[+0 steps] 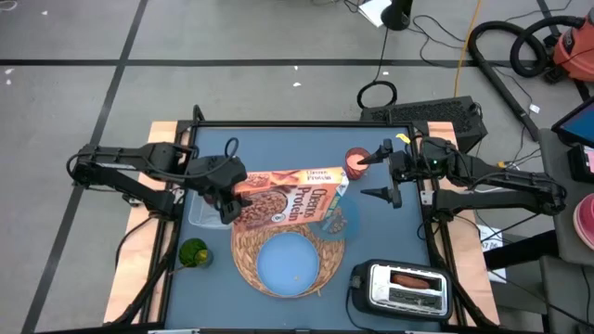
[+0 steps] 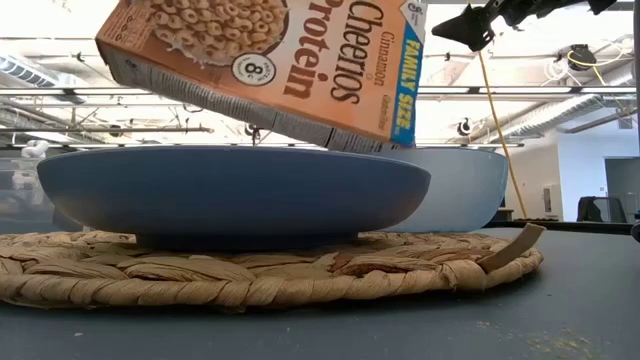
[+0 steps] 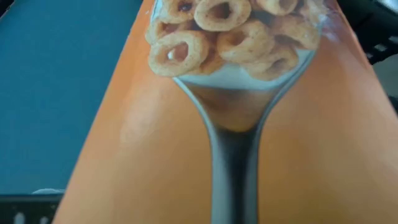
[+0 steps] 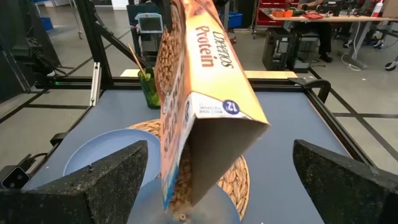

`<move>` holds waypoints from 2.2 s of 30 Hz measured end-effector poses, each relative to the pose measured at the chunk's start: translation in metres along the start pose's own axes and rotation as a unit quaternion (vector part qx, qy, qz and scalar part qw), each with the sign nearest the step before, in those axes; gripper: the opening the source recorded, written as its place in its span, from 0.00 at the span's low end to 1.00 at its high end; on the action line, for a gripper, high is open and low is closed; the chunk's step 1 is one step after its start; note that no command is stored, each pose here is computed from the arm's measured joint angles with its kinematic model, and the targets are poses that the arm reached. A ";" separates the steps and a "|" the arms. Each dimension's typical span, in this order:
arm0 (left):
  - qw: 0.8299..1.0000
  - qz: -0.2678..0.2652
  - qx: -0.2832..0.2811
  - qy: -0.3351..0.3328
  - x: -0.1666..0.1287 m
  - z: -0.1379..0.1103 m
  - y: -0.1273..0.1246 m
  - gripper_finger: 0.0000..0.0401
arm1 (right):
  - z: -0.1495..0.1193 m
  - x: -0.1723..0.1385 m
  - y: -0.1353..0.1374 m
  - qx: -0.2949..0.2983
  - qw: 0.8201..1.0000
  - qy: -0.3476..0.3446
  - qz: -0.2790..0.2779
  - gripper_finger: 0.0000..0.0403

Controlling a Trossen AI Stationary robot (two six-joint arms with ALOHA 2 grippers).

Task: Arrange a breakfast setting
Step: Pour the cereal into the blue bowl

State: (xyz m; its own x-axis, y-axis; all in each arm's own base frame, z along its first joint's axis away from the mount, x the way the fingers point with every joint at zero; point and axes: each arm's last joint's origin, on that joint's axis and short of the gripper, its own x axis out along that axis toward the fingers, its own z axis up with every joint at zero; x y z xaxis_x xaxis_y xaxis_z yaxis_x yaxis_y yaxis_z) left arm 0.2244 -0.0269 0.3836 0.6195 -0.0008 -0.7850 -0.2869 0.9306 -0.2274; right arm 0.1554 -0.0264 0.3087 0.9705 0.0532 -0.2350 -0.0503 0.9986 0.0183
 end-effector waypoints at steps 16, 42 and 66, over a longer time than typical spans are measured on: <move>1.000 0.002 -0.005 0.007 0.000 -0.001 0.000 0.61 | 0.000 0.000 0.000 0.000 1.000 0.000 0.000 0.97; 1.000 -0.003 -0.006 0.004 0.000 0.000 0.001 0.61 | 0.000 0.000 0.000 0.000 1.000 0.000 0.000 0.97; 1.000 -0.008 0.009 0.007 -0.001 -0.001 0.001 0.61 | 0.000 0.000 0.000 0.000 1.000 0.000 0.000 0.97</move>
State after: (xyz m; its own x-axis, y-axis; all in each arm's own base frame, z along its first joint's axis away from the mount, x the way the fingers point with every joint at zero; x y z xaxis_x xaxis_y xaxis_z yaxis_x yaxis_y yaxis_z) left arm 0.2230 -0.0264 0.3834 0.6126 -0.0203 -0.7901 -0.2642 0.9369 -0.2289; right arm 0.1554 -0.0264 0.3086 0.9703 0.0538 -0.2358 -0.0507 0.9985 0.0190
